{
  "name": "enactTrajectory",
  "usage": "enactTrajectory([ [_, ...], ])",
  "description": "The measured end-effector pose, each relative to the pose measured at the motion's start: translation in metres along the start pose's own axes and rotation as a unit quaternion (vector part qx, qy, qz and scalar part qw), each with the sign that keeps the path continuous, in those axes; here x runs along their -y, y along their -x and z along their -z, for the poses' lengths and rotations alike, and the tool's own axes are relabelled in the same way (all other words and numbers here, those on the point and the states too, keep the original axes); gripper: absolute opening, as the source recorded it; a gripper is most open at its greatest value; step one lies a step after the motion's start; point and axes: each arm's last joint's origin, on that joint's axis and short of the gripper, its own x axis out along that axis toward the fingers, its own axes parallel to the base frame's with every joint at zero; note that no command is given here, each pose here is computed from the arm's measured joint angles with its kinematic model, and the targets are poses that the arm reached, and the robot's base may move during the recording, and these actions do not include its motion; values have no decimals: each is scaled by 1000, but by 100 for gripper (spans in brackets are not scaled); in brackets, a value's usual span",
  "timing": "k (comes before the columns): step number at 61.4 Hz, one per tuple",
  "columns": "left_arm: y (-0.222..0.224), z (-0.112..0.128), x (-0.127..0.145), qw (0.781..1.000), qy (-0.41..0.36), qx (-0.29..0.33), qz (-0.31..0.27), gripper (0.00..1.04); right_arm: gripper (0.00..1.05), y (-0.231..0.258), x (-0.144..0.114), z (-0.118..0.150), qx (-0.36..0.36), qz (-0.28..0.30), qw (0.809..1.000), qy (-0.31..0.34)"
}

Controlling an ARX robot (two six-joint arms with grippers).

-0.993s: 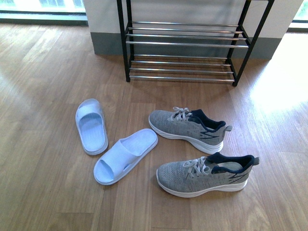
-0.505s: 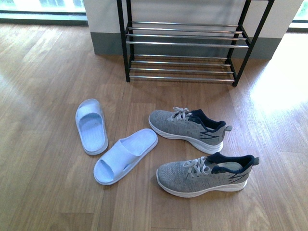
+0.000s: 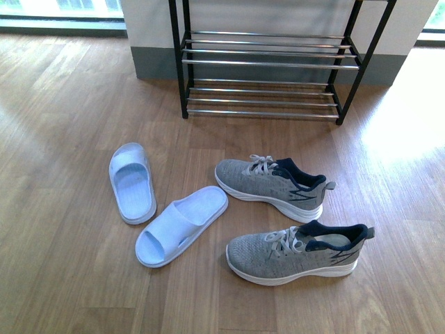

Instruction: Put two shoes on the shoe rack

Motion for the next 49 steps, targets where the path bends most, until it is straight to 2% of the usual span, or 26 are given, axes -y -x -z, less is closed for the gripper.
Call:
enactTrajectory([
  [49,0,0,0,1000,0,0,0,95,95,0,0,0,0,0,1000,0],
])
